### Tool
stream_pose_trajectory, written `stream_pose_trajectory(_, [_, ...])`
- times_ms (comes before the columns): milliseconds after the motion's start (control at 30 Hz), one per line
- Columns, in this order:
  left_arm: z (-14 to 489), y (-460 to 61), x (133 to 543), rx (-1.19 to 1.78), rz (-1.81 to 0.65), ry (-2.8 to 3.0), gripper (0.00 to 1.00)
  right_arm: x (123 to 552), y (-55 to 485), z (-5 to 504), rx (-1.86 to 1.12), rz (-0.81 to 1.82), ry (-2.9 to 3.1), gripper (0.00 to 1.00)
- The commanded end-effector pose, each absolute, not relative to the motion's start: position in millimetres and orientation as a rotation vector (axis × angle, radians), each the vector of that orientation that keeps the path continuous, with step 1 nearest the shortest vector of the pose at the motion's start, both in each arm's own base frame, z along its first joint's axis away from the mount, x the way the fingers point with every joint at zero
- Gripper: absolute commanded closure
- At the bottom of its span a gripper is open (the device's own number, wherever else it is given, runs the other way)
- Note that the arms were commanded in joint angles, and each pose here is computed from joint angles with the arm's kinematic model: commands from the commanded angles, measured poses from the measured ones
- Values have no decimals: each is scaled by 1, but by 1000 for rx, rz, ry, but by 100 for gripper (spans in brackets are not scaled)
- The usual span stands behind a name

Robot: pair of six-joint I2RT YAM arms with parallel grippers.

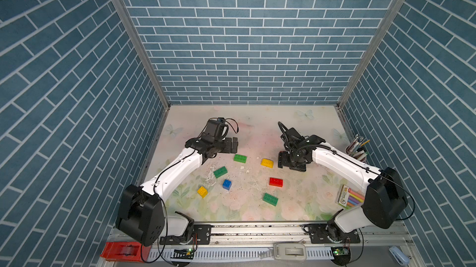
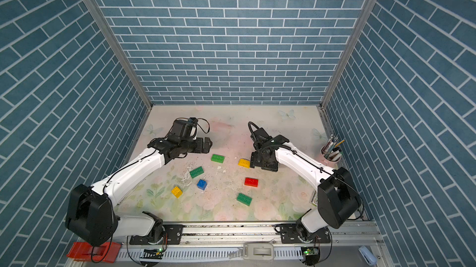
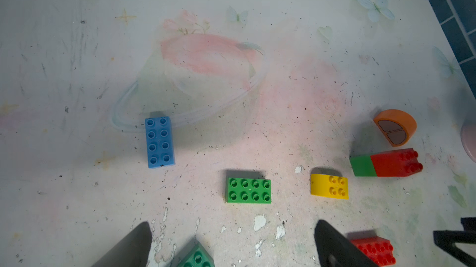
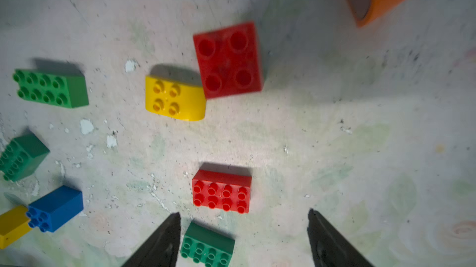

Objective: Assemble an ice cream with lego
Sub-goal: Pick up the lego brick from the center of the board.

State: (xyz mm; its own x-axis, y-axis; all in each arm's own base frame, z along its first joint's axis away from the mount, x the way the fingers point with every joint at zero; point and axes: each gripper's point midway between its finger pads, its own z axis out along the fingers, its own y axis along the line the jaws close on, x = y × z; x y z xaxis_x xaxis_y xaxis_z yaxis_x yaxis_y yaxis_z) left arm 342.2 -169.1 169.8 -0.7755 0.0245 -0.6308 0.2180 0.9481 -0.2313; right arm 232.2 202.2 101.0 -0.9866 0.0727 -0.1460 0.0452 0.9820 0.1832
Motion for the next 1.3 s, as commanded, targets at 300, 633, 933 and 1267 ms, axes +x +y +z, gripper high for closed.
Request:
stream_pose_trajectory(300, [172,-177,331,222,-452,2444,1,206,230,59,214,236,3031,19])
stream_pose_trajectory(633, [168,-174,325,216,-452,2455,0,203,233,32,207,100,3050,20])
stream_pose_trajectory(933, [168,-173,324,215,-445,2456,0,204,232,23,211,47,3049,36])
stream_pose_trajectory(1267, [171,-174,326,217,-448,2449,0,199,226,64,103,48,3050,45])
